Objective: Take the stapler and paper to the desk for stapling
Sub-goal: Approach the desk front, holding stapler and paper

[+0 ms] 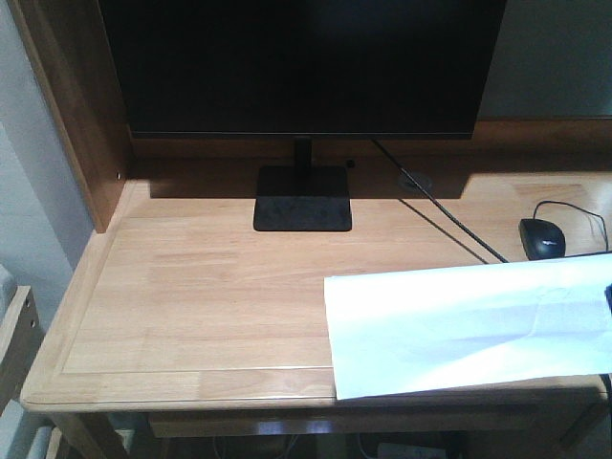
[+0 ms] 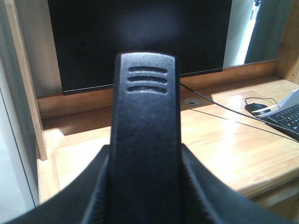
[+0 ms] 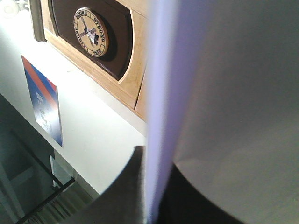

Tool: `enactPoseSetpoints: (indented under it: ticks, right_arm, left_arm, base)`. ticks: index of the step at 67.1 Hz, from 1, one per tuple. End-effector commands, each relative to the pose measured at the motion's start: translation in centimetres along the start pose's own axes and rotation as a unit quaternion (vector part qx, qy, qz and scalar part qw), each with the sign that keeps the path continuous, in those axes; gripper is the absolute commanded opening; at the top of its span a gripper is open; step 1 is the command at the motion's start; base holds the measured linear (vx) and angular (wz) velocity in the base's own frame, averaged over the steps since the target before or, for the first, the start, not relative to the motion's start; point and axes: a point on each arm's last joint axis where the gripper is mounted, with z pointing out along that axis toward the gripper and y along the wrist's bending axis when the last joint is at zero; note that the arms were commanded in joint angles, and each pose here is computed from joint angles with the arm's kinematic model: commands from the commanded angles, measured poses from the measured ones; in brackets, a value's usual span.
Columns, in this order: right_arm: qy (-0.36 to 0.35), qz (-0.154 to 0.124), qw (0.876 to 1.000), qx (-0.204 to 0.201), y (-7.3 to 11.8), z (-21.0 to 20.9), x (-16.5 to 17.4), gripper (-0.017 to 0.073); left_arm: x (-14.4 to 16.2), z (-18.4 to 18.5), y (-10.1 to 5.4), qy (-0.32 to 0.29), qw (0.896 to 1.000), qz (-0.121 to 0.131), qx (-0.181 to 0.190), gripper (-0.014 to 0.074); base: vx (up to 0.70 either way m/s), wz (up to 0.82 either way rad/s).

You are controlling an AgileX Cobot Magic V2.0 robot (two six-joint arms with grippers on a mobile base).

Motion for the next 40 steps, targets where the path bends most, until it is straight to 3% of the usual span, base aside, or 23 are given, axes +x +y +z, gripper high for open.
enactPoseSetpoints:
  ticks: [1,40]
  right_arm:
    - [-0.005,0.006,1.000,-0.014,-0.07,-0.46,0.17,-0.0005]
    - [-0.005,0.006,1.000,-0.014,-0.07,-0.46,0.17,-0.0005]
  left_arm:
    - [-1.75,-0.21,-0.12,-0.062,0.998,-0.001,0.007,-0.0006]
    - [-1.75,-0.21,-0.12,-0.062,0.998,-0.001,0.007,-0.0006]
  base:
    - [0.00,0.00]
    - [0.00,0.00]
